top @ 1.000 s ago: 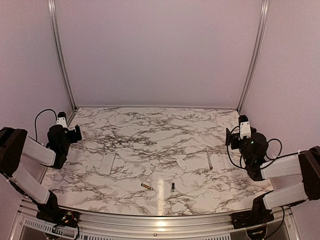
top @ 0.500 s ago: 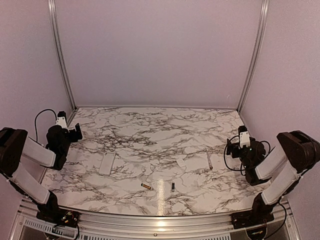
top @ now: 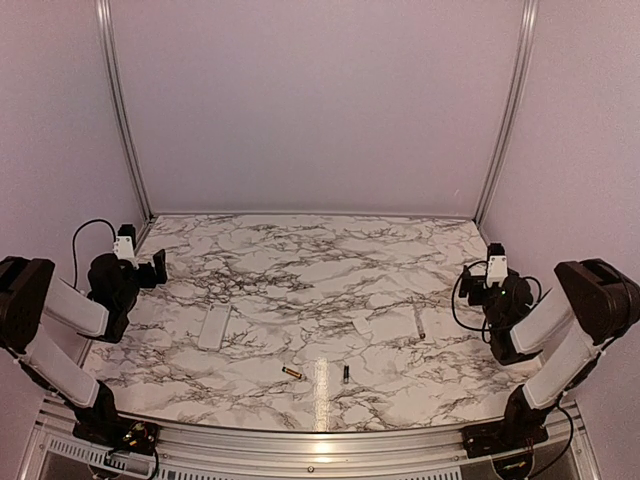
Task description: Unload the batteries from the remote control
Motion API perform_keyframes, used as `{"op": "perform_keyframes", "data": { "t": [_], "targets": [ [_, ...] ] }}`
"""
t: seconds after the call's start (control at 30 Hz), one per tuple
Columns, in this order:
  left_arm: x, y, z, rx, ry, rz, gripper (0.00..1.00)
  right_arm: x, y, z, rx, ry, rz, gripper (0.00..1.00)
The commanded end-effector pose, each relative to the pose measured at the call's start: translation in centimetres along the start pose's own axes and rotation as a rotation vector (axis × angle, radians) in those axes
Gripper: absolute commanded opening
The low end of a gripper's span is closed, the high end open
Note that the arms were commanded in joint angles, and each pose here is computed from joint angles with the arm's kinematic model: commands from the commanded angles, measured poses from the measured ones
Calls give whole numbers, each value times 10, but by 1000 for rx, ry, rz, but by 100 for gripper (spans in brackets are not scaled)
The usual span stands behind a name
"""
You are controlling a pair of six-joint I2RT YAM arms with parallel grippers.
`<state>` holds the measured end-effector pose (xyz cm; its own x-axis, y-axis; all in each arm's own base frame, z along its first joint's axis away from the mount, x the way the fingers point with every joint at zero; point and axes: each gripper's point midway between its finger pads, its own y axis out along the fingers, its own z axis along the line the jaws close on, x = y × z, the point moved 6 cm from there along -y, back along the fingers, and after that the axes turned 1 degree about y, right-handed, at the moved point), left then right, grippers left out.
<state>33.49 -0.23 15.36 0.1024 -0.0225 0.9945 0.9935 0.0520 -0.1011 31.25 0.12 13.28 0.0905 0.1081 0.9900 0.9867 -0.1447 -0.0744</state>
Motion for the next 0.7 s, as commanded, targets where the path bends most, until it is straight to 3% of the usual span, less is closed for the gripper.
{"op": "perform_keyframes", "data": {
  "t": [0.0,0.1,0.2,0.67],
  "targets": [
    [6,-2,-3,-63,19,-36,99,19,4,-11,-84,64,-88,99],
    [4,-6,-7,-89,24,-43,99,19,4,-11,-82,63,-88,99],
    [0,-12,12,79,-28,-82,99,19,4,-11,-81,63,-88,98],
    [-1,-11,10,66,-27,-63,99,18,5,-11,-81,62,-84,99]
  ]
}}
